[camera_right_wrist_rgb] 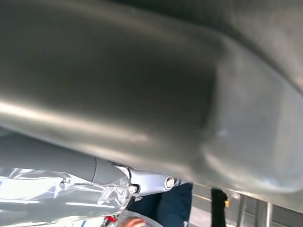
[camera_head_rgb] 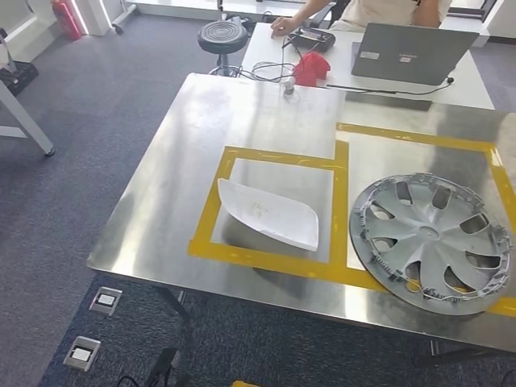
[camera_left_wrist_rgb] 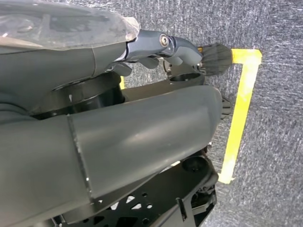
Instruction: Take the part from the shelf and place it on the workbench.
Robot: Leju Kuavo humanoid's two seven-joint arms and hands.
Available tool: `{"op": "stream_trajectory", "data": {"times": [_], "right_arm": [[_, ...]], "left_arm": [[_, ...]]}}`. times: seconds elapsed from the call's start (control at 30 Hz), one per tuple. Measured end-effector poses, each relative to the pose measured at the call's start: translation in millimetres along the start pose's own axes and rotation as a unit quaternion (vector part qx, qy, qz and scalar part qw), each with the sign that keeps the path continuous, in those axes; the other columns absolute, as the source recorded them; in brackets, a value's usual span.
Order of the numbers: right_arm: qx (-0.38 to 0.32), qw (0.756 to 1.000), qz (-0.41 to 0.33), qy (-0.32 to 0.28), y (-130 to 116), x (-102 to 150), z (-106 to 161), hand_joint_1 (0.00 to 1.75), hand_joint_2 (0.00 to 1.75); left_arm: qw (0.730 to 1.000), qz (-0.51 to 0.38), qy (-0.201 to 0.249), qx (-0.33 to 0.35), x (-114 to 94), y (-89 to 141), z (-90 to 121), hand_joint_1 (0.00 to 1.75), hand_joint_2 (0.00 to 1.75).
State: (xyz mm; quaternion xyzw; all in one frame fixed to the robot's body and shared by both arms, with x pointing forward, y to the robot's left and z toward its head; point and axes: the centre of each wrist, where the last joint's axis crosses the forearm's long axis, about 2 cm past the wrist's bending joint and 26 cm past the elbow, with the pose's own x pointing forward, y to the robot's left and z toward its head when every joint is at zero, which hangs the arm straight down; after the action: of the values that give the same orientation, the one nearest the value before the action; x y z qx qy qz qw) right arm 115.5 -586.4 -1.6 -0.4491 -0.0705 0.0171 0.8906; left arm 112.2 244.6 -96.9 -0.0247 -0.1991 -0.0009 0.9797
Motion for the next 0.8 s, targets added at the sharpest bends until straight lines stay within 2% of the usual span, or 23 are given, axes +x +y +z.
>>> {"op": "stream_trajectory", "data": {"times": [0.2, 0.57, 0.7, 0.8], "right_arm": [[0.012, 1.000, -0.004, 0.016, 8, 2, 2, 0.00, 0.00], [0.008, 1.000, -0.001, 0.028, 7, 4, 1, 0.00, 0.00], [-0.005, 1.000, 0.005, 0.030, -6, 2, -3, 0.00, 0.00], [-0.013, 0.999, 0.011, 0.041, -28, -6, -10, 0.00, 0.00]], "left_arm": [[1.000, -0.003, 0.001, 0.000, 1, 0, 0, 0.00, 0.00], [1.000, -0.004, 0.002, -0.004, 1, 0, 0, 0.00, 0.00], [1.000, -0.004, 0.002, -0.007, 1, -1, 0, 0.00, 0.00], [1.000, -0.002, 0.002, -0.010, 1, -4, 0, 0.00, 0.00]]}}
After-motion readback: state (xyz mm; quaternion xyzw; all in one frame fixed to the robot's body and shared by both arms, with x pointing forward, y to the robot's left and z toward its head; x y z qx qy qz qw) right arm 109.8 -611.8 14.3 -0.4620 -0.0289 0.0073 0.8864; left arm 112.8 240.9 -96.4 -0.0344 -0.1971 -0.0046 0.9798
